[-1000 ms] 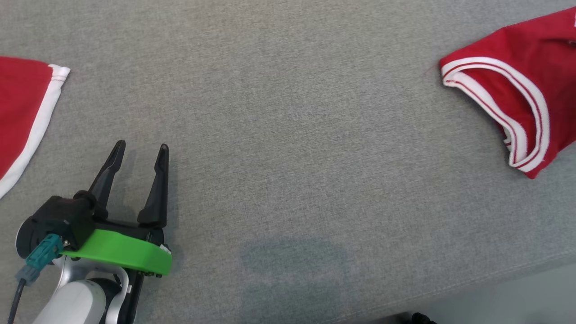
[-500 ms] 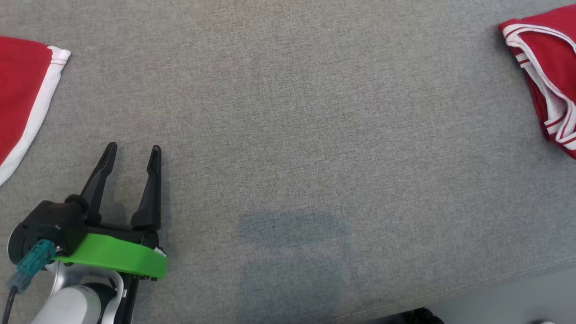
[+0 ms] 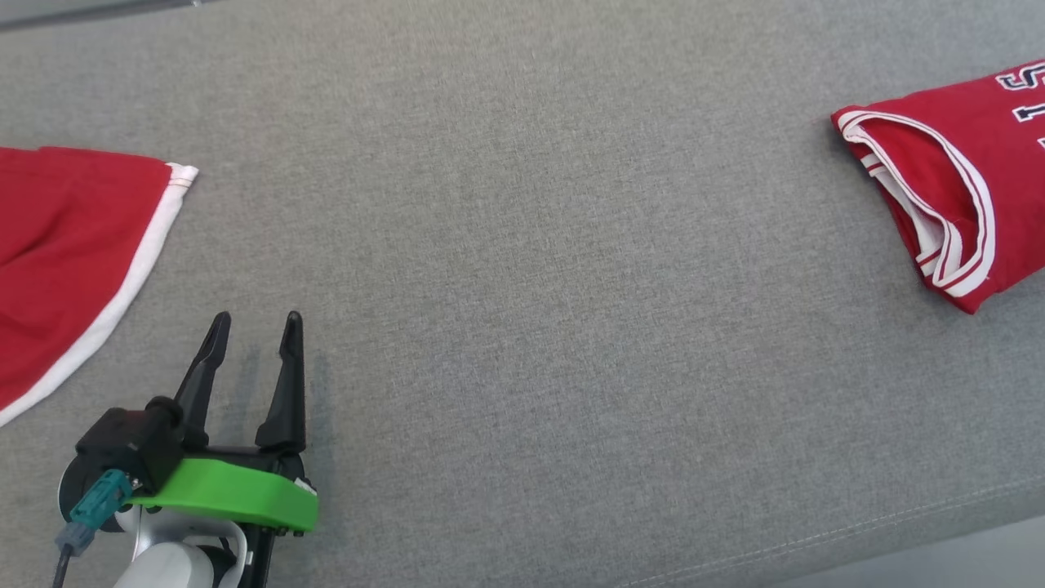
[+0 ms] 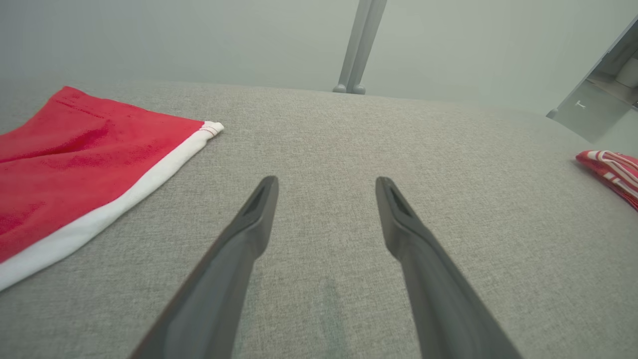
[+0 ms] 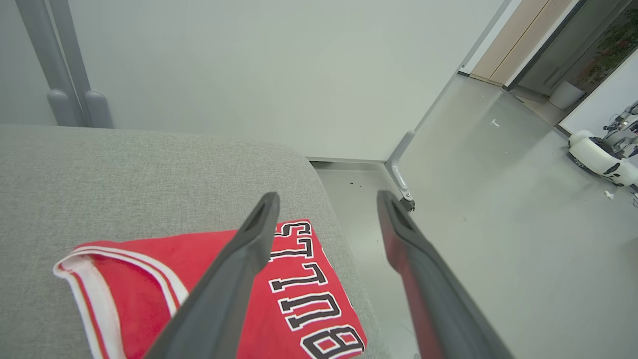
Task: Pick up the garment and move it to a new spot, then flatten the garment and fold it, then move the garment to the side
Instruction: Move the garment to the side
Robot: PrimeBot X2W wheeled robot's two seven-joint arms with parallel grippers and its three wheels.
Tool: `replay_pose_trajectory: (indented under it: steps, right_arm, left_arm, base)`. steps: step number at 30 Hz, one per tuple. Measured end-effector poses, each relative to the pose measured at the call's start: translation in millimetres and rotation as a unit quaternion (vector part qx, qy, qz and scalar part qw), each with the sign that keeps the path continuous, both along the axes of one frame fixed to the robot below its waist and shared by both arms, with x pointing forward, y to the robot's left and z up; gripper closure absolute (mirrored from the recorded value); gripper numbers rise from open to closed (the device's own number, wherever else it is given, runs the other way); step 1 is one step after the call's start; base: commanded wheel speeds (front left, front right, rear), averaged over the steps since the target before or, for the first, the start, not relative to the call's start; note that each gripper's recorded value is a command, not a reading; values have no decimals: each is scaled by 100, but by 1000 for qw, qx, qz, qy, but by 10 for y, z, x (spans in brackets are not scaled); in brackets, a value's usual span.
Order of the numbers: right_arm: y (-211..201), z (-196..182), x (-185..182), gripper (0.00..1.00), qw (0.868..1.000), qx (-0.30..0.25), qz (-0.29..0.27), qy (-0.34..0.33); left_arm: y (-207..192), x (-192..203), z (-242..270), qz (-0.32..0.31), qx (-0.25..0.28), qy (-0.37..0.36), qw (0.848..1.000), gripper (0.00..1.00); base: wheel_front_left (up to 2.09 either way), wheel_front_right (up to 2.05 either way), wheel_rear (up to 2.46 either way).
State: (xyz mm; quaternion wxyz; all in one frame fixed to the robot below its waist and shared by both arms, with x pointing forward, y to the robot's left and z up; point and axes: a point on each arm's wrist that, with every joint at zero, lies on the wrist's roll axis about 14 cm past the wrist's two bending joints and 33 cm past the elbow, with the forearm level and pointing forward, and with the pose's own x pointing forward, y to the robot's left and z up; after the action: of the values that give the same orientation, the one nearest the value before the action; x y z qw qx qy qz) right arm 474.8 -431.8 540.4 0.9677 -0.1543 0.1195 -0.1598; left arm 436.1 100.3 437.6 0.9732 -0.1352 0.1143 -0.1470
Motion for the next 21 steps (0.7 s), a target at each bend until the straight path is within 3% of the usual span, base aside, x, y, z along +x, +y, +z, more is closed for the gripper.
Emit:
replay_pose_trajectory:
  steps: [4,10,21]
  right_arm:
    - [199,218,-268,0,997,4,35,-63]
    - [668,215,-643,0,989,46,74,-118]
    - [1717,-350,-1107,0,973,123,144,-132]
  left_arm:
    - [151,-87,177,36,-8,-22,999,0]
    - [497,-241,345,90,5,-48,995,0]
    - [933,-589,536,155,18,-84,984,0]
  base:
    - [0,0,0]
    - [0,0,0]
    - [0,0,0]
